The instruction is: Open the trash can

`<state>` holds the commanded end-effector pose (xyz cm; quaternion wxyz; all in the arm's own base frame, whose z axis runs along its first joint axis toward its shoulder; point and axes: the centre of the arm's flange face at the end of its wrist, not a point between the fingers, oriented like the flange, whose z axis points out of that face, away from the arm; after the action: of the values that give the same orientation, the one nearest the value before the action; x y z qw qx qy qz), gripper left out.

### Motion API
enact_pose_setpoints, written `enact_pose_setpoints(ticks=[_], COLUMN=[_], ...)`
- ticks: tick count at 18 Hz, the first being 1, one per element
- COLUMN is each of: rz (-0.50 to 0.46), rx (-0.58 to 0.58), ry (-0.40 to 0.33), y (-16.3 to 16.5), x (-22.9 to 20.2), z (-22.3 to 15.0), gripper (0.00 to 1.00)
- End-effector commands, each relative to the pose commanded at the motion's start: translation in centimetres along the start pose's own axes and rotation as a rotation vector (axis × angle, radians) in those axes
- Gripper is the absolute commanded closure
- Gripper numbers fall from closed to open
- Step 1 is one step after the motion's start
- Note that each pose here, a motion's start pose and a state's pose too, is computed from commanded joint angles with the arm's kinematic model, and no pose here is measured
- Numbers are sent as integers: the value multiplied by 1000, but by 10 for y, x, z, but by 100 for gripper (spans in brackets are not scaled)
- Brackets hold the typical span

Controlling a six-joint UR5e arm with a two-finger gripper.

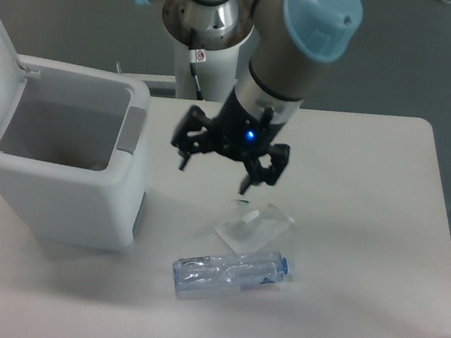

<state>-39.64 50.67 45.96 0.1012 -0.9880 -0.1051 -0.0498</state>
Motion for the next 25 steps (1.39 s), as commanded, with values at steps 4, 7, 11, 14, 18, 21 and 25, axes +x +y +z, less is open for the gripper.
enact_pose_setpoints(ticks=[4, 7, 11, 14, 18, 21, 25], rz=[137, 174, 246, 288, 380, 385, 388], rx=[-2, -8, -108, -128, -171, -171, -166], ry=[-11, -65, -130, -131, -128, -135, -140], y=[9, 16, 30, 35, 54, 52, 52], x=[-59, -107, -137, -150, -184, -182, -181], z=[30, 55, 72, 80, 84, 85, 80], gripper=[0, 0, 0, 0, 0, 0, 0])
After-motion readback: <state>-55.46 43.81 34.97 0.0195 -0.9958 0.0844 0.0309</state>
